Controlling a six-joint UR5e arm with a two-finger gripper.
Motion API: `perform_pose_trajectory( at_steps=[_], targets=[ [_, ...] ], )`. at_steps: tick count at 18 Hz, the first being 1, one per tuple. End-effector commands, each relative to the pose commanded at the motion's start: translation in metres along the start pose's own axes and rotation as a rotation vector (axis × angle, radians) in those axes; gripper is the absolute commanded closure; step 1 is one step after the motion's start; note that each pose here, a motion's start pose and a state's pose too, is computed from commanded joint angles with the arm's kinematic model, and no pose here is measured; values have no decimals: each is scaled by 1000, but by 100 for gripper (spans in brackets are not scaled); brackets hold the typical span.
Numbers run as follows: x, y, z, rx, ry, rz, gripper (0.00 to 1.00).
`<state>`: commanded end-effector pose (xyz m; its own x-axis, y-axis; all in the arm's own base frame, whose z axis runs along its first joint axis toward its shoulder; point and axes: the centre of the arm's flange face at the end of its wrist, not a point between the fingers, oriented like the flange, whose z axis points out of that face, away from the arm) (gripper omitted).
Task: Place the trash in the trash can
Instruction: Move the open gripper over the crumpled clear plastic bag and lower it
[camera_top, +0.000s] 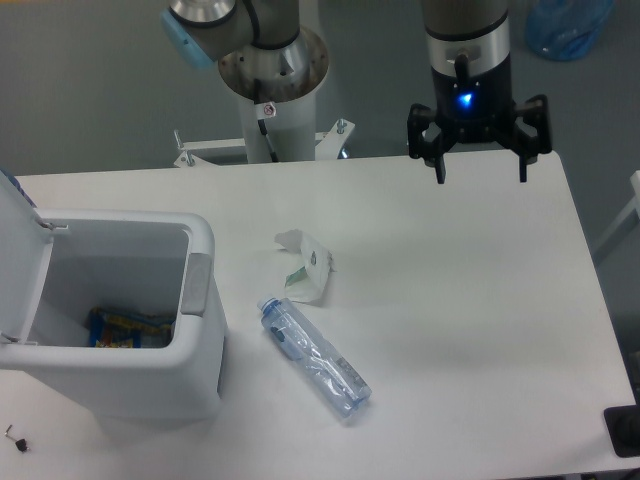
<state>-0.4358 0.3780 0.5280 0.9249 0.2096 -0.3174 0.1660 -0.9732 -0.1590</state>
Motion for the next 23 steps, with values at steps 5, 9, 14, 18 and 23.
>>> perform_pose_trajectory(
  at_steps=[5, 9, 14, 18, 23],
  targets=[
    [8, 1, 11, -13, 12, -2, 0],
    [21, 5, 30, -28, 39, 3, 0],
    [64, 1, 64, -19, 57, 43, 0],
    [109, -1, 93, -37, 87, 6, 0],
    [158, -1, 120, -76, 160, 63, 0]
  ],
)
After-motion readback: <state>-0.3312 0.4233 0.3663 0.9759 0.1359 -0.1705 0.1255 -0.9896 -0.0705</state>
